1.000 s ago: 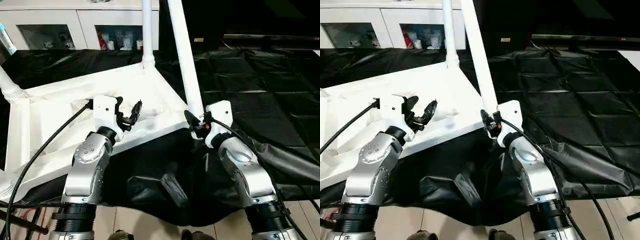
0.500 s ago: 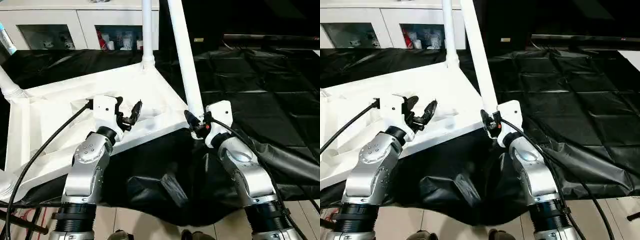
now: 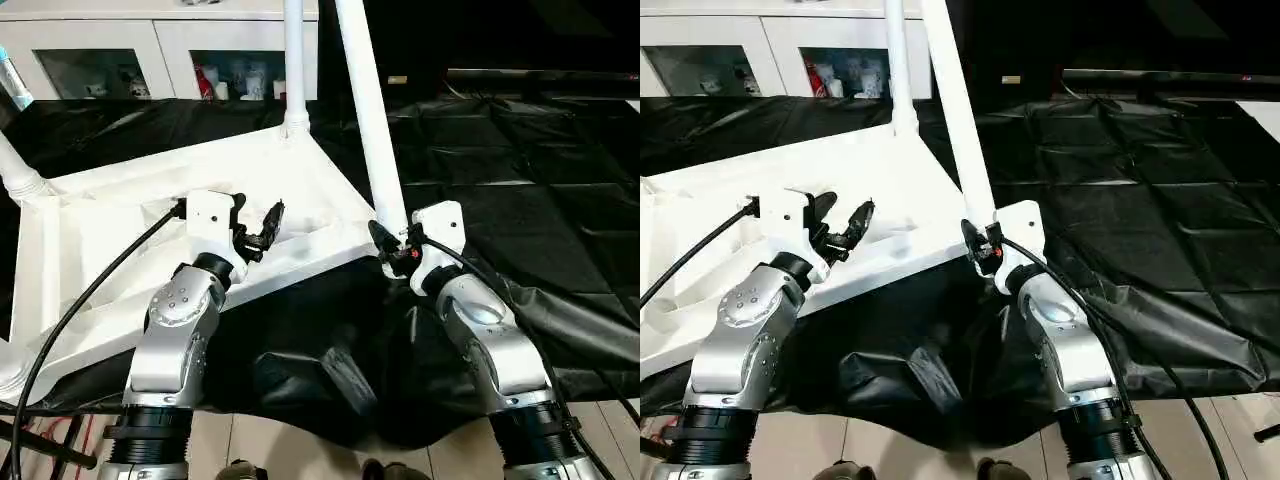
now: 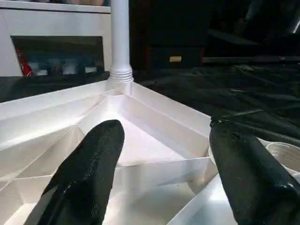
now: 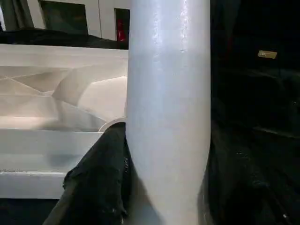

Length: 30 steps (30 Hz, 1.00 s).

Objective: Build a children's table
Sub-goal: Insert table leg to table base

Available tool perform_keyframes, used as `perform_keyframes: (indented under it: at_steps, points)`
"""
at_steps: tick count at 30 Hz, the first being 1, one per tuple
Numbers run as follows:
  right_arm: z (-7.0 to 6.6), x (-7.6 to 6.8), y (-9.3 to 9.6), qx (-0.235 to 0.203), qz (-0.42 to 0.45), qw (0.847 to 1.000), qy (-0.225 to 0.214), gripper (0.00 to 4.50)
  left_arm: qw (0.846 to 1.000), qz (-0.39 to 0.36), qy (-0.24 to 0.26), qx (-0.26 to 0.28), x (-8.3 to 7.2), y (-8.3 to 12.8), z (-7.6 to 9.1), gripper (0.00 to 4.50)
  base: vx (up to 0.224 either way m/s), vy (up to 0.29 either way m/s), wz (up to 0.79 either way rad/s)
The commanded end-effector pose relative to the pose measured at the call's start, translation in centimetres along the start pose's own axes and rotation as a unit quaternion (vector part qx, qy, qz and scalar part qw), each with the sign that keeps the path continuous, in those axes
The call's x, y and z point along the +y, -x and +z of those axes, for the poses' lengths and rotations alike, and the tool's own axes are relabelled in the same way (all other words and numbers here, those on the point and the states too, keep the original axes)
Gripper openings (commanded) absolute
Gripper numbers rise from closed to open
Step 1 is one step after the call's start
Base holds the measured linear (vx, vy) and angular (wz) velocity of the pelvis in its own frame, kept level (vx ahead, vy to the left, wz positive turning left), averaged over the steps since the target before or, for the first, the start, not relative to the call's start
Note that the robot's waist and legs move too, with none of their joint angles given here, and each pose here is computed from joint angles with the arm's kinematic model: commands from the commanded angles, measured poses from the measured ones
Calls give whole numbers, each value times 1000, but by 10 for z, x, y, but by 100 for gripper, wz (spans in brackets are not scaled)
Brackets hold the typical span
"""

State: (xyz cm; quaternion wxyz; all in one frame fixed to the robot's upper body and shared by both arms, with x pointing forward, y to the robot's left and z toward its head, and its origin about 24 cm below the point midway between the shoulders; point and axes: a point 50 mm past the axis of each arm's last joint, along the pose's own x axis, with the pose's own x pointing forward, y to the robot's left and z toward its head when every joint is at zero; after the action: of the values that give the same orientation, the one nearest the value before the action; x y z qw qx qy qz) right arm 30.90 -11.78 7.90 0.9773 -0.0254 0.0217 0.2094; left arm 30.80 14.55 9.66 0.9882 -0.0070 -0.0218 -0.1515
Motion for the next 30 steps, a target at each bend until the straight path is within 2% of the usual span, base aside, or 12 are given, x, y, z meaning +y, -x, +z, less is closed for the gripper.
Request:
perform_keyframes:
  at_steps: [1,30]
  points:
    - [3,-1,0,-9,0,1000,1,187,1000,-2,-5,-5,-2,-1,4,336,0,0,0]
    - [3,-1,0,-9,0,1000,1,187,1000,-2,-5,-5,-2,-1,4,336,0,0,0]
